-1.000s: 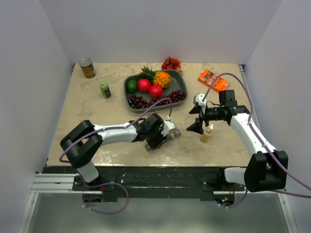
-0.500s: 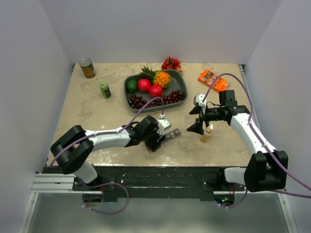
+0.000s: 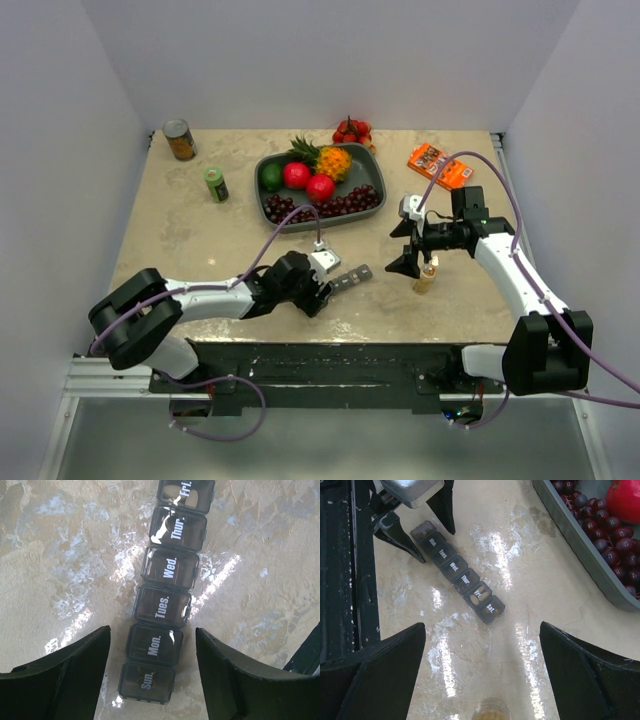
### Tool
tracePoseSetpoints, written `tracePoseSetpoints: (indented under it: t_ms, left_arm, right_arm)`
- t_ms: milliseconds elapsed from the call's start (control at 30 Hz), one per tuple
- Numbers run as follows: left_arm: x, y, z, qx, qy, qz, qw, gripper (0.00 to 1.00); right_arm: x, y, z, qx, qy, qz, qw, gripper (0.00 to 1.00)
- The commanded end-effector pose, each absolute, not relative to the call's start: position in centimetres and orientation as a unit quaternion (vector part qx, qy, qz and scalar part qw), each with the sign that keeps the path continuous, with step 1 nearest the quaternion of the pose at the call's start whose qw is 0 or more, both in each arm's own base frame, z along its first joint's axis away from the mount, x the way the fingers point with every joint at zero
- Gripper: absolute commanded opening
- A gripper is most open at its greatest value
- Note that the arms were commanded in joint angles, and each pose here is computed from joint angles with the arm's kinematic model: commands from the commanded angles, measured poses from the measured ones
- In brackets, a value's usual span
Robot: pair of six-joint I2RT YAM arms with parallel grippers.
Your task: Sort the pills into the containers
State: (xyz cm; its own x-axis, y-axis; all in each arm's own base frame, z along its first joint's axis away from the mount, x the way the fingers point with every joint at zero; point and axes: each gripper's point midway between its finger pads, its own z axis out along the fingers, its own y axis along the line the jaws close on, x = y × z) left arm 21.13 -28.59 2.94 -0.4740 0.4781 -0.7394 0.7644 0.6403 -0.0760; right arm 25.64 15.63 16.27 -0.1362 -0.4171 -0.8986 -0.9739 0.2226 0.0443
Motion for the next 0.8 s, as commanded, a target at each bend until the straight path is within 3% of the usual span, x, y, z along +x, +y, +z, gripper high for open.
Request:
tracePoseSetpoints:
  t_ms: [0,533,700,767]
  left_arm:
    - [22.0,-30.0,4.3,0.369,0.811,-0.222,0.397,0.72]
    - [21.8,-28.8,1.2,0.382,0.831,-0.151,0.374,0.61]
    - [21.7,-28.5,0.3,0.386,0.837,-0.131,0.365,0.44]
    - [21.6,-28.6,0.3,0.387,0.837,-0.133,0.364,0.28]
  right_arm:
    - [25.7,15.8,17.0,-0.524,0.657,0.353,0.412,0.99]
    - [25.5,15.9,16.9,-0.526,0.654,0.36,0.407,0.99]
    - [25.5,15.9,16.8,-0.525,0.655,0.36,0.407,0.99]
    - [25.5,15.9,16.7,-0.526,0.654,0.361,0.406,0.99]
